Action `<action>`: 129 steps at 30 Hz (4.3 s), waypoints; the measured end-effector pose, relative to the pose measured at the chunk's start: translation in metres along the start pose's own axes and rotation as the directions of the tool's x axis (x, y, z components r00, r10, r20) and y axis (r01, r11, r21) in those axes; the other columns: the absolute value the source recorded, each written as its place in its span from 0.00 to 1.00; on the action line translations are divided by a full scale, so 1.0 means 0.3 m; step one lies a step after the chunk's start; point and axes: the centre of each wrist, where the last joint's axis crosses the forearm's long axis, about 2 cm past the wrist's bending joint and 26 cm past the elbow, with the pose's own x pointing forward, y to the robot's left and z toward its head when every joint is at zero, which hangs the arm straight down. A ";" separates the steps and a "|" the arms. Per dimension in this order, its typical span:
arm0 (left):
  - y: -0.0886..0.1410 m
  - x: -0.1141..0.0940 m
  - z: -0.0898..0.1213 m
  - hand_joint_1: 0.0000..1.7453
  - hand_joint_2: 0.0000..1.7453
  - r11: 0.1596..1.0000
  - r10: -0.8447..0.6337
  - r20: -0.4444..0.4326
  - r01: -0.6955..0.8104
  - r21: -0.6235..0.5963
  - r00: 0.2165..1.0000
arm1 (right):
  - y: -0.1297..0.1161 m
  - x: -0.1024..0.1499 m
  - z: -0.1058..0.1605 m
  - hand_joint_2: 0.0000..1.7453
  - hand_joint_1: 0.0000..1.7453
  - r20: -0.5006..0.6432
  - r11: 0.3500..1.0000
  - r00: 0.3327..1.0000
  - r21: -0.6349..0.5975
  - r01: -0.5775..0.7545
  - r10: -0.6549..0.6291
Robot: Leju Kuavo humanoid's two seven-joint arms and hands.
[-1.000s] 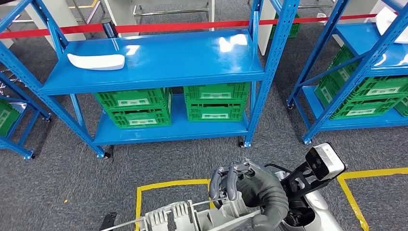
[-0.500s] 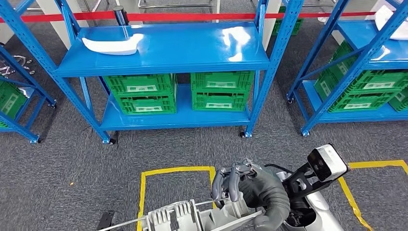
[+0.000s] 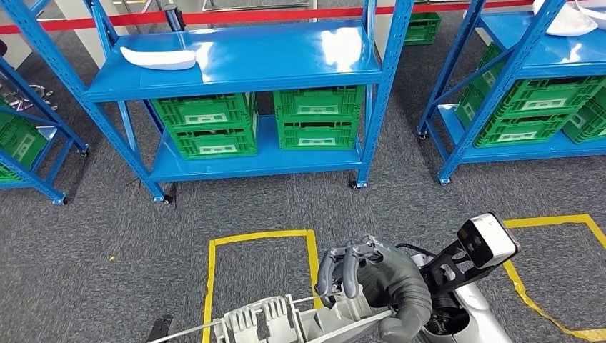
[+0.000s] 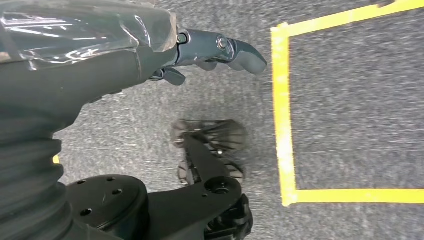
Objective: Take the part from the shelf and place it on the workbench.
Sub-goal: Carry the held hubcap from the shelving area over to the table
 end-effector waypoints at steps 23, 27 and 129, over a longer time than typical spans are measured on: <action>0.012 -0.013 0.005 0.00 1.00 1.000 0.000 0.001 0.000 -0.008 1.000 | 0.000 0.002 -0.004 1.00 1.00 0.006 1.000 1.000 0.004 -0.009 0.009; 0.017 -0.024 0.009 0.00 1.00 1.000 0.000 -0.003 0.000 -0.006 1.000 | 0.002 -0.001 -0.002 1.00 1.00 0.003 1.000 1.000 0.003 -0.013 0.012; 0.003 -0.005 0.004 0.00 1.00 0.999 -0.026 0.027 0.027 -0.034 0.999 | 0.026 -0.011 -0.004 1.00 1.00 0.061 0.993 0.991 -0.011 -0.115 0.115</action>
